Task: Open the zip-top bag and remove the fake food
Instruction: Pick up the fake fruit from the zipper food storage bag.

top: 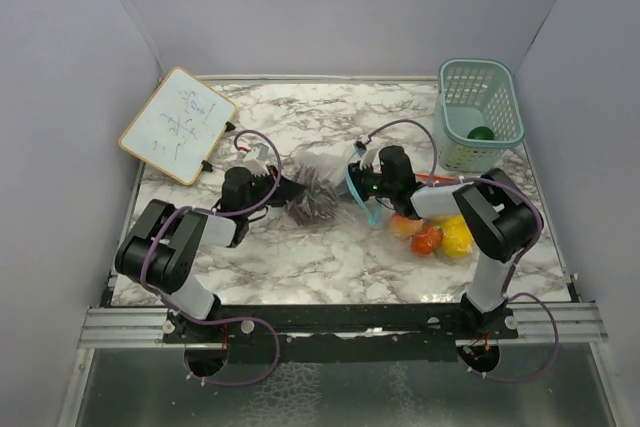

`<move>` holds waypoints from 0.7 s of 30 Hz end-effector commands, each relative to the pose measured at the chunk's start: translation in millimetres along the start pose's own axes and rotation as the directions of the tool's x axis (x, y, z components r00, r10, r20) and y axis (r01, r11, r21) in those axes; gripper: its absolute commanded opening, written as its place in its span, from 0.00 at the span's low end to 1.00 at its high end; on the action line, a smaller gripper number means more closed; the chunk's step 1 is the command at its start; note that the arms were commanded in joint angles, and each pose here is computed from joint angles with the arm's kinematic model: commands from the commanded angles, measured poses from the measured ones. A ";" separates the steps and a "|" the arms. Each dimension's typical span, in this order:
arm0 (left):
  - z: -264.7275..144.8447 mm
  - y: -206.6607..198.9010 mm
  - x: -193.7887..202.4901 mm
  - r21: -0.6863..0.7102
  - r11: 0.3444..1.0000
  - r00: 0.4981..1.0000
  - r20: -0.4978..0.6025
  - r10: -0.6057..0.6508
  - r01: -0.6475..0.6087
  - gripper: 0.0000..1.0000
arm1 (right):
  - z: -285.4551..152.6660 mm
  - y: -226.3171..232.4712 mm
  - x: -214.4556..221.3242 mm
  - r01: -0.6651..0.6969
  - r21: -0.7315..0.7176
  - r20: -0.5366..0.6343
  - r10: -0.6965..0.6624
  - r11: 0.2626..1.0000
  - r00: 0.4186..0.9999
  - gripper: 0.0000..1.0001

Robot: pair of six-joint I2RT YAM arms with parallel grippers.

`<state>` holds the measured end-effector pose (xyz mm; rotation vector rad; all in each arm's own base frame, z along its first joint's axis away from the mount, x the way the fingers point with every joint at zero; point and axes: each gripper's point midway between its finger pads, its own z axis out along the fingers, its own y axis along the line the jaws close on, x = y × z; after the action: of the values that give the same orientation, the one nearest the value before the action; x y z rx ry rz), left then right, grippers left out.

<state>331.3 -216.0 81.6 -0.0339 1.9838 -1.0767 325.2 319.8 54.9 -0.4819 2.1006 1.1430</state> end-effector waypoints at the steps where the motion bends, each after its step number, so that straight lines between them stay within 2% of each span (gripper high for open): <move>1: -9.8 6.6 -8.2 -0.038 0.999 0.999 0.034 0.019 -0.018 0.00 | -8.9 5.9 -22.3 0.050 0.057 0.041 -0.052 0.997 0.998 0.16; 10: -26.6 6.0 -36.1 -0.090 0.996 0.993 0.108 0.038 -0.028 0.00 | -37.8 -6.6 -44.1 0.072 0.209 0.083 -0.091 0.975 0.992 0.11; 21: -22.3 24.7 -21.8 -0.127 0.992 0.996 0.084 -0.003 0.014 0.00 | -76.4 27.4 -85.1 0.130 0.207 0.176 -0.168 0.970 0.970 0.10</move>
<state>337.0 -182.2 95.9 -0.1192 1.9647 -0.9542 337.6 278.1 139.0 -0.4102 1.9923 0.8859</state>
